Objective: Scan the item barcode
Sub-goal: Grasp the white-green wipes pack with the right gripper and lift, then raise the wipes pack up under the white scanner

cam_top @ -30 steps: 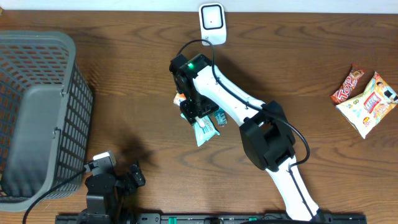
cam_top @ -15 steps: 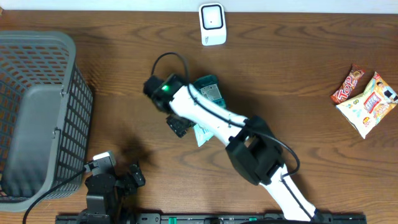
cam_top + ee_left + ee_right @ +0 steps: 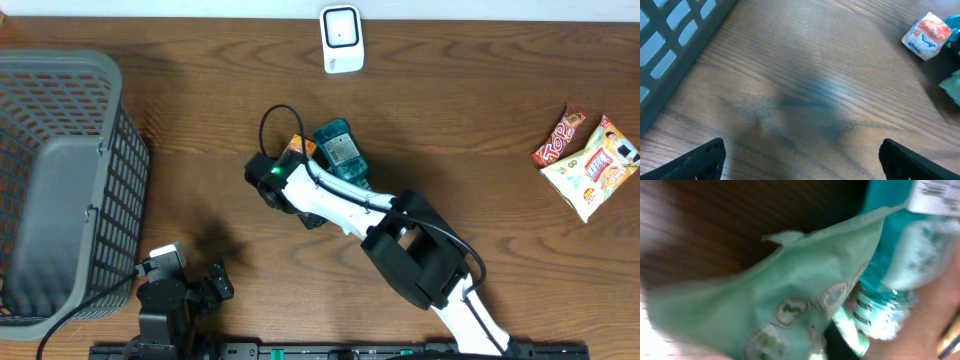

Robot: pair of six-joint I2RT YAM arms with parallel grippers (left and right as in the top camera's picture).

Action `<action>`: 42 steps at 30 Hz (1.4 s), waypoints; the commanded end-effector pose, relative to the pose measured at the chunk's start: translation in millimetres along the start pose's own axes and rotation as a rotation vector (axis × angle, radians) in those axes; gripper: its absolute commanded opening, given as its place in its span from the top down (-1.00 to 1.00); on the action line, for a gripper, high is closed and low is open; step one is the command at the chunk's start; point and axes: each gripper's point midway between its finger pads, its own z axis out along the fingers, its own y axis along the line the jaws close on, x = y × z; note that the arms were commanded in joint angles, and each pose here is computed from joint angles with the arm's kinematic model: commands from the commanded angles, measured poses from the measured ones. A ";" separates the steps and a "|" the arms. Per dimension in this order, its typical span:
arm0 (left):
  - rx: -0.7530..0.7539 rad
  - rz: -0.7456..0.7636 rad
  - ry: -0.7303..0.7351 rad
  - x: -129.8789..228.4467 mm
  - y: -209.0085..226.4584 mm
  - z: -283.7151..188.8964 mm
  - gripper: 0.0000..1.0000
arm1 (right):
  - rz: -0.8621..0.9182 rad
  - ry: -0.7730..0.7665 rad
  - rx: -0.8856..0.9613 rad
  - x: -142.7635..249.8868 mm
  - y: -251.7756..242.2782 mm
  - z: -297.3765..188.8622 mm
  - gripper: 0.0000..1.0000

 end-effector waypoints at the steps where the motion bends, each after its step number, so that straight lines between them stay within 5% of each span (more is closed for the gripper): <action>1: -0.006 0.019 0.034 8.5 2.0 0.5 -0.96 | 0.001 0.077 -0.012 16.3 11.5 23.0 0.98; 4: -0.006 0.019 0.034 8.5 2.0 0.5 -0.96 | 0.008 0.052 -0.072 0.1 13.8 0.2 0.98; 11: -0.006 0.019 0.034 8.5 2.0 0.5 -0.96 | -0.339 0.015 -0.864 -13.0 68.6 -109.4 0.98; 18: -0.006 0.019 0.034 8.5 2.0 0.5 -0.96 | -0.480 -0.178 -1.486 -12.0 54.7 -173.9 0.98; 26: -0.006 0.019 0.034 8.5 2.1 0.5 -0.96 | -0.492 -0.395 -1.752 -13.8 37.6 -190.2 0.98; 34: -0.006 0.019 0.034 8.5 2.0 0.5 -0.96 | -0.719 -0.611 -1.797 17.9 45.3 -194.9 0.98; 42: -0.006 0.019 0.034 8.5 2.0 0.5 -0.96 | -0.784 -0.659 -1.774 21.3 47.2 -192.7 0.98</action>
